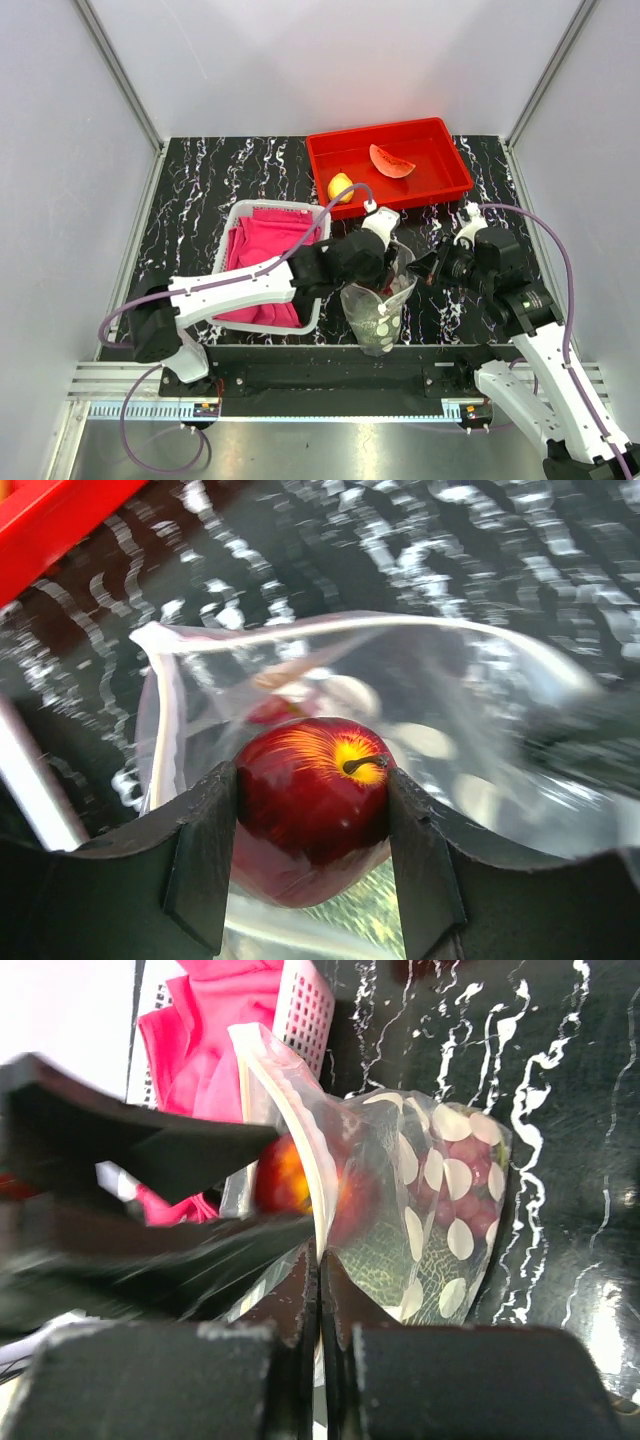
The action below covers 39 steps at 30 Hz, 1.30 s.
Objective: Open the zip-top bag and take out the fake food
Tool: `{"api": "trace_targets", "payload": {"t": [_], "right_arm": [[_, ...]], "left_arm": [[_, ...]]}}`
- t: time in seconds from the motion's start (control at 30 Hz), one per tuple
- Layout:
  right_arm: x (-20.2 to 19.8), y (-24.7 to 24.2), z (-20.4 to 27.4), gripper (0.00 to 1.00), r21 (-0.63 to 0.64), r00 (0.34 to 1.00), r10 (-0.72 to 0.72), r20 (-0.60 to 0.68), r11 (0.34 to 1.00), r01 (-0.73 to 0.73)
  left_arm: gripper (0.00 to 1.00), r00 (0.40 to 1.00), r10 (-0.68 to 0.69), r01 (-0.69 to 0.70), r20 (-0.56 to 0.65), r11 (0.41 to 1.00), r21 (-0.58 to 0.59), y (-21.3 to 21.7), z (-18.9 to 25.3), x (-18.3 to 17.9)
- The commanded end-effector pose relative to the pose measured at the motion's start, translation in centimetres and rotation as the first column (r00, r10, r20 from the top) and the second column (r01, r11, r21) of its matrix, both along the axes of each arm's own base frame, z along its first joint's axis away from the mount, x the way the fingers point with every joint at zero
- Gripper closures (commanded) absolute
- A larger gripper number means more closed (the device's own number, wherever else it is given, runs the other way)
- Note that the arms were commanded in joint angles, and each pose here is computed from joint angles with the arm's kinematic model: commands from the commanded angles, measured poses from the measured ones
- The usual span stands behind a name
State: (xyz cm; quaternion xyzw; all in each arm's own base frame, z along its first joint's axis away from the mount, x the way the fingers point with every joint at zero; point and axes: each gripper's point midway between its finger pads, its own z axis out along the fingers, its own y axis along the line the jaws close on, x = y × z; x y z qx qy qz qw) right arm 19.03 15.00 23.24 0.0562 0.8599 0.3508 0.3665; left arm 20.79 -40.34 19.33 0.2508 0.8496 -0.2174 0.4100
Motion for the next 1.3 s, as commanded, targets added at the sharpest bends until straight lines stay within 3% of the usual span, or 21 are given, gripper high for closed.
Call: {"api": "trace_targets", "payload": {"t": [0.0,0.27,0.4,0.67,0.83,0.93,1.0,1.27], "right_arm": [[0.2,-0.6,1.2,1.00,-0.034,0.998,-0.011,0.059,0.999,0.013],[-0.3,-1.6,0.2,1.00,-0.078,0.998,-0.031,0.056,0.996,0.036],[-0.4,-1.9,-0.2,1.00,-0.087,0.998,-0.045,0.053,0.995,0.049],[-0.7,-1.9,0.2,1.00,-0.071,0.997,-0.048,0.064,0.996,0.053],[-0.8,-1.7,0.0,1.00,-0.065,0.998,-0.040,0.055,0.997,0.043],[-0.9,-1.7,-0.2,1.00,-0.056,0.998,-0.041,0.053,0.997,0.044],[-1.1,-1.6,-0.1,1.00,-0.047,0.997,-0.040,0.060,0.998,0.043],[-1.1,-1.0,0.2,1.00,-0.021,0.998,-0.013,0.061,1.000,0.014]], "left_arm": [[1.00,0.988,-0.156,0.156,0.012,0.974,-0.167,-1.8,4.8,-2.3],[1.00,0.980,-0.163,0.191,0.117,0.931,-0.310,-0.1,12.4,-1.8],[1.00,0.965,-0.177,0.245,0.191,0.866,-0.435,0.5,17.3,-1.0],[1.00,0.972,0.074,0.073,0.223,0.806,-0.587,3.4,20.9,7.2],[1.00,0.946,0.272,-0.123,0.177,0.806,-0.579,5.1,19.7,14.7],[1.00,0.936,0.334,-0.220,0.115,0.807,-0.548,5.1,16.1,19.9],[1.00,0.930,0.349,-0.232,0.110,0.794,-0.562,5.1,15.9,22.1],[1.00,0.898,0.421,-0.298,0.130,0.798,-0.523,1.7,7.4,29.8]]}}
